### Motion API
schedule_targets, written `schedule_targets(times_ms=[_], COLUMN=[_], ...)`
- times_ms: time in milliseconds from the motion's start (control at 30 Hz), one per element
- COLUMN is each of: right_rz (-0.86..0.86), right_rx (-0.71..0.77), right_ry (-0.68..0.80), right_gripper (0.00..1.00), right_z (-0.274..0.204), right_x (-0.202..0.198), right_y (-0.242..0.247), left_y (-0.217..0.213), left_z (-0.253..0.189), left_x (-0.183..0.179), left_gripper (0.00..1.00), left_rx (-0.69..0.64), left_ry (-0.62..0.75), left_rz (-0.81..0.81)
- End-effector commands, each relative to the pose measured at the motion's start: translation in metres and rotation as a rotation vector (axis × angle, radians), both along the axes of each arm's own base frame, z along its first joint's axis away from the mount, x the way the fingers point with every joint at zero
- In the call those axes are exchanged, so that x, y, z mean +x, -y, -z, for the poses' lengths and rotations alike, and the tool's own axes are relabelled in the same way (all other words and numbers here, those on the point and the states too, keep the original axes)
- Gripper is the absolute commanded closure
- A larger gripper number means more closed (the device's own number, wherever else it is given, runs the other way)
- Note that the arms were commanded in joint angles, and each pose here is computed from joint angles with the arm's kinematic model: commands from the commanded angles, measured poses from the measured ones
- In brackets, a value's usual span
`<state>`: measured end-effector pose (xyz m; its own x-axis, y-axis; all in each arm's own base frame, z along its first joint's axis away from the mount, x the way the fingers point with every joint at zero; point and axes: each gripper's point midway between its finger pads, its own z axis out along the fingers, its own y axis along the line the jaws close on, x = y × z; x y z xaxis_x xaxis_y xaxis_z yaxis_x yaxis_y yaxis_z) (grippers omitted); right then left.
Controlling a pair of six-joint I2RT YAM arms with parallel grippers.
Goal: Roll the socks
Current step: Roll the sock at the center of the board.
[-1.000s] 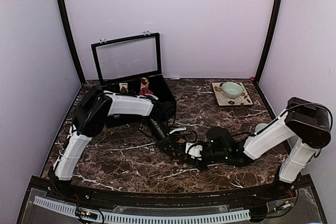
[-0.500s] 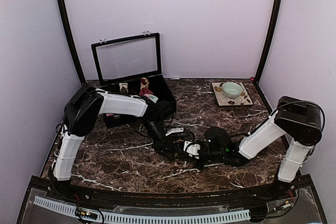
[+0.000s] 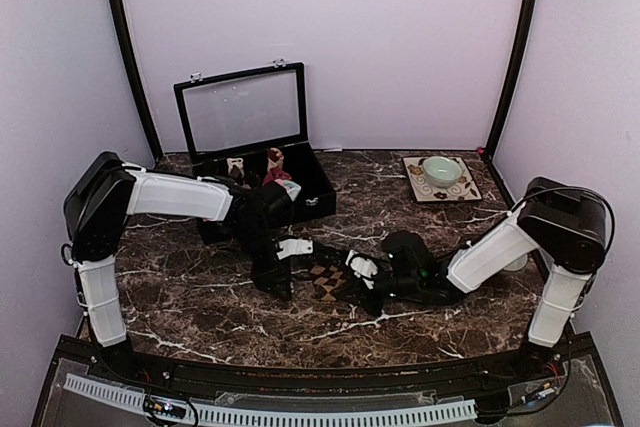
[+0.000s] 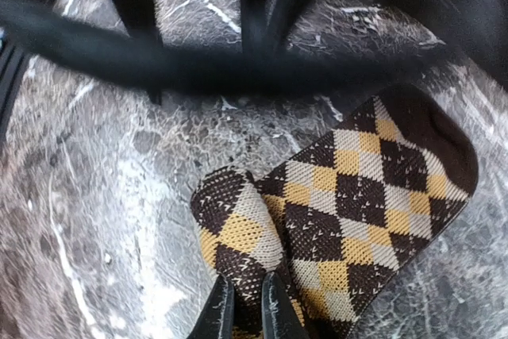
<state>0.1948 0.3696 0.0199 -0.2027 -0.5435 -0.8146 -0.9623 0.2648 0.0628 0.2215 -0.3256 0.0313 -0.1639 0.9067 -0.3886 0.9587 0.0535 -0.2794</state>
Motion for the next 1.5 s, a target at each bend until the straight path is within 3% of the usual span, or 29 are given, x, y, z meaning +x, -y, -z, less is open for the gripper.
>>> schedule_targets(times_ms=[0, 300, 400, 600, 833, 967, 1200, 1467], right_rz=[0.087, 0.162, 0.186, 0.236, 0.283, 0.293, 0.31, 0.299], right_rx=[-0.312, -0.334, -0.357, -0.419, -0.393, -0.404, -0.376, -0.365], right_ry=[-0.419, -0.668, -0.793, -0.946, -1.054, -1.068, -1.071, -1.078], right_gripper=[1.0, 1.0, 1.0, 1.0, 1.0, 1.0, 1.0, 0.99], right_z=[0.083, 0.084, 0.088, 0.099, 0.1, 0.103, 0.103, 0.103], right_x=[-0.057, -0.063, -0.065, -0.068, -0.07, -0.07, -0.068, -0.07], right_y=[0.06, 0.059, 0.057, 0.052, 0.048, 0.048, 0.046, 0.046], left_y=[-0.004, -0.002, 0.005, 0.028, 0.045, 0.047, 0.04, 0.025], left_z=[-0.029, -0.054, -0.051, -0.029, -0.014, -0.001, 0.022, 0.044], left_x=[0.006, -0.021, -0.032, -0.041, -0.032, -0.026, -0.015, -0.003], left_gripper=[0.44, 0.44, 0.45, 0.5, 0.51, 0.53, 0.66, 0.65], left_rx=[-0.075, -0.299, -0.315, -0.255, -0.208, -0.164, -0.063, 0.037], left_ry=[0.146, 0.215, 0.231, 0.391, 0.53, 0.562, 0.573, 0.618], left_rz=[0.005, 0.062, 0.126, 0.261, 0.301, 0.295, 0.278, 0.252])
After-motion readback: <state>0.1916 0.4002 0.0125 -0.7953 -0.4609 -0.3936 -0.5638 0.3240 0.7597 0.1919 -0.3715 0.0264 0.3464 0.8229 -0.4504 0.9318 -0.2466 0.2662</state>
